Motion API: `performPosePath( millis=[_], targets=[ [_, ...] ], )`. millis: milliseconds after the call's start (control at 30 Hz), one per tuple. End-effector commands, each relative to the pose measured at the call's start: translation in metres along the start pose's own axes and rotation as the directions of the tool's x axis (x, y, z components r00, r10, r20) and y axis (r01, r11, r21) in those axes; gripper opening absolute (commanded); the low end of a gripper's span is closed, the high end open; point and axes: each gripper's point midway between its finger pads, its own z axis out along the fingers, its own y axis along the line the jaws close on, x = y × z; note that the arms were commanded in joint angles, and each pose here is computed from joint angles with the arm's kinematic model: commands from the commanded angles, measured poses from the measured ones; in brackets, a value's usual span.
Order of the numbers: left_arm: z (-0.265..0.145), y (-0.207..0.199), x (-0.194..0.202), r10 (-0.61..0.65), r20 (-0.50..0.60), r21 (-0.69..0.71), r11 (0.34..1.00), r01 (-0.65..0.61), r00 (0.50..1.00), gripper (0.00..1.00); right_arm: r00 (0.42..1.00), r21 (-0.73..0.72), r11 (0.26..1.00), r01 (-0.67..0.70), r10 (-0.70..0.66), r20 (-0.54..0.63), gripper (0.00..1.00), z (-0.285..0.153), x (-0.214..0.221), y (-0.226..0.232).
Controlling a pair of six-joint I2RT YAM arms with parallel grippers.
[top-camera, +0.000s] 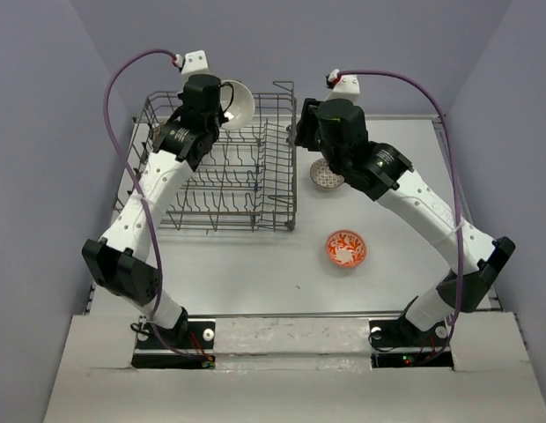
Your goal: Load the bowls into the dish rack
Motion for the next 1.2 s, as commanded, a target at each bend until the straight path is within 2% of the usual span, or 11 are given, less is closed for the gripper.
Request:
performPosePath(
  millis=[0, 100, 167, 267, 300, 400, 500, 600, 667, 833, 1167],
  targets=[
    [0.0, 0.028, -0.076, -0.031, 0.228, -0.174, 0.982, 0.072, 0.973, 0.0, 0.999, 0.031, 0.999, 0.032, -0.031, -0.021, 0.54, 0.011, 0.018, -0.003],
    [0.029, 0.049, -0.08, 0.051, 0.236, -0.339, 0.94, 0.033, 0.971, 0.0, 0.997, 0.036, 0.998, 0.054, -0.052, -0.054, 0.54, 0.019, 0.032, -0.001],
    [0.034, 0.056, -0.094, 0.078, 0.258, -0.401, 0.915, 0.034, 0.963, 0.0, 0.995, 0.032, 0.997, 0.067, -0.065, -0.078, 0.54, 0.025, 0.04, 0.002],
    [0.058, 0.062, -0.084, 0.168, 0.215, -0.511, 0.859, -0.036, 0.962, 0.0, 0.992, 0.022, 0.997, 0.075, -0.072, -0.103, 0.54, 0.029, 0.049, 0.005],
    [0.058, 0.068, -0.089, 0.192, 0.224, -0.564, 0.825, -0.034, 0.955, 0.0, 0.991, 0.024, 0.997, 0.078, -0.075, -0.112, 0.54, 0.033, 0.054, 0.006],
    [0.078, 0.078, -0.071, 0.33, 0.111, -0.69, 0.704, -0.166, 0.937, 0.0, 0.984, 0.025, 0.995, 0.1, -0.095, -0.149, 0.54, 0.04, 0.07, 0.007],
    [0.086, 0.079, -0.065, 0.361, 0.095, -0.732, 0.657, -0.18, 0.928, 0.0, 0.978, 0.021, 0.994, 0.106, -0.101, -0.18, 0.53, 0.045, 0.085, 0.008],
    [0.088, 0.083, -0.059, 0.426, 0.013, -0.769, 0.582, -0.264, 0.904, 0.0, 0.974, 0.021, 0.994, 0.109, -0.102, -0.203, 0.53, 0.046, 0.096, 0.006],
    [0.087, 0.081, -0.056, 0.428, 0.018, -0.791, 0.559, -0.248, 0.904, 0.0, 0.97, 0.03, 0.993, 0.113, -0.103, -0.218, 0.53, 0.046, 0.104, 0.003],
    [0.091, 0.084, -0.033, 0.499, -0.1, -0.812, 0.459, -0.36, 0.861, 0.0, 0.966, 0.017, 0.995, 0.101, -0.094, -0.241, 0.53, 0.045, 0.119, 0.001],
    [0.104, 0.073, 0.0, 0.551, -0.19, -0.792, 0.403, -0.458, 0.813, 0.0, 0.964, 0.007, 0.996, 0.093, -0.088, -0.252, 0.53, 0.043, 0.128, -0.001]
  ],
)
